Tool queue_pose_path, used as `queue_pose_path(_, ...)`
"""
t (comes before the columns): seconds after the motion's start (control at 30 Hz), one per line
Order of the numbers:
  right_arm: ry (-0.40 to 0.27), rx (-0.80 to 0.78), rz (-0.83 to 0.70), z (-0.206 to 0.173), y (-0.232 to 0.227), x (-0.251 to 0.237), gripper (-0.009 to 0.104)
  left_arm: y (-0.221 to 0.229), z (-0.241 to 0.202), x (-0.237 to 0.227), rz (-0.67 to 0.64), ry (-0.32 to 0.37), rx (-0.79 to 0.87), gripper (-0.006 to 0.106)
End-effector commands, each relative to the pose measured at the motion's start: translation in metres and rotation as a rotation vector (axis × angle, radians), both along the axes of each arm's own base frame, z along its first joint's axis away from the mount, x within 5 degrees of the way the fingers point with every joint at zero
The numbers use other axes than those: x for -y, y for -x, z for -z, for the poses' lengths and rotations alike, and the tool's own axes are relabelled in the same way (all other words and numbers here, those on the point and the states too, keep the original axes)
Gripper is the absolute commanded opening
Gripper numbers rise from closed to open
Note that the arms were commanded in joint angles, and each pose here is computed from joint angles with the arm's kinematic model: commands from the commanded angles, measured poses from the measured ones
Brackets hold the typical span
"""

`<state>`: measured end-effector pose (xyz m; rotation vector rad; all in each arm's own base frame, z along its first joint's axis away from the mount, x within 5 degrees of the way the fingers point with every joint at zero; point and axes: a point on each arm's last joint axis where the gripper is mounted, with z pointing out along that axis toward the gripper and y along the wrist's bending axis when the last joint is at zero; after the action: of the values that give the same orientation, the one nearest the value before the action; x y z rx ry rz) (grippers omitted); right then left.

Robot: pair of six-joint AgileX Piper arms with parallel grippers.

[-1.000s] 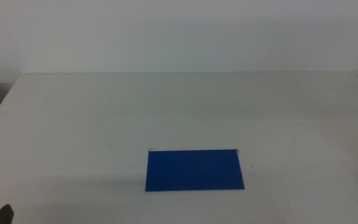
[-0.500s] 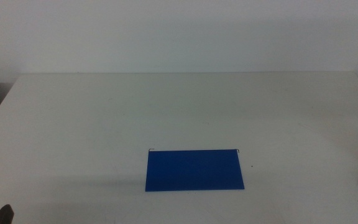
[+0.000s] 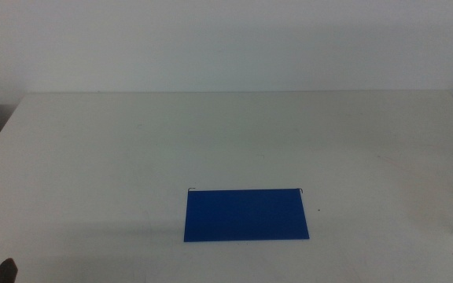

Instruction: Use one arm to grab the shoe from the table and place it on the mat.

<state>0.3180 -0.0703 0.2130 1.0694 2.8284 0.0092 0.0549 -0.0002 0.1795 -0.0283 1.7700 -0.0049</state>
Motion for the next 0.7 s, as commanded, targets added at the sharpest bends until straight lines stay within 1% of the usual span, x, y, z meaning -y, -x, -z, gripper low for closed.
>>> queue_pose_path(0.0,0.009,0.063,-0.018,-0.027,0.0,-0.016,-0.004,-0.001,-0.005,0.0,-0.004,0.011,0.083,0.094)
queue_pose_path(0.1,-0.003,0.062,-0.046,-0.034,-0.006,-0.044,-0.004,-0.001,-0.005,0.0,-0.004,0.011,0.083,0.094)
queue_pose_path(0.33,-0.042,0.137,-0.117,-0.049,-0.026,-0.13,-0.004,-0.001,-0.005,0.0,-0.004,0.011,0.083,0.094)
queue_pose_path(0.5,-0.087,0.129,-0.178,-0.046,-0.042,-0.194,-0.004,-0.001,-0.005,0.0,-0.004,0.011,0.083,0.094)
queue_pose_path(0.57,-0.115,0.132,-0.2,-0.044,-0.048,-0.222,-0.004,-0.001,-0.005,0.0,-0.004,0.011,0.083,0.094)
queue_pose_path(0.67,-0.133,0.116,-0.247,-0.039,-0.054,-0.257,-0.004,-0.001,-0.005,0.0,-0.004,0.011,0.083,0.094)
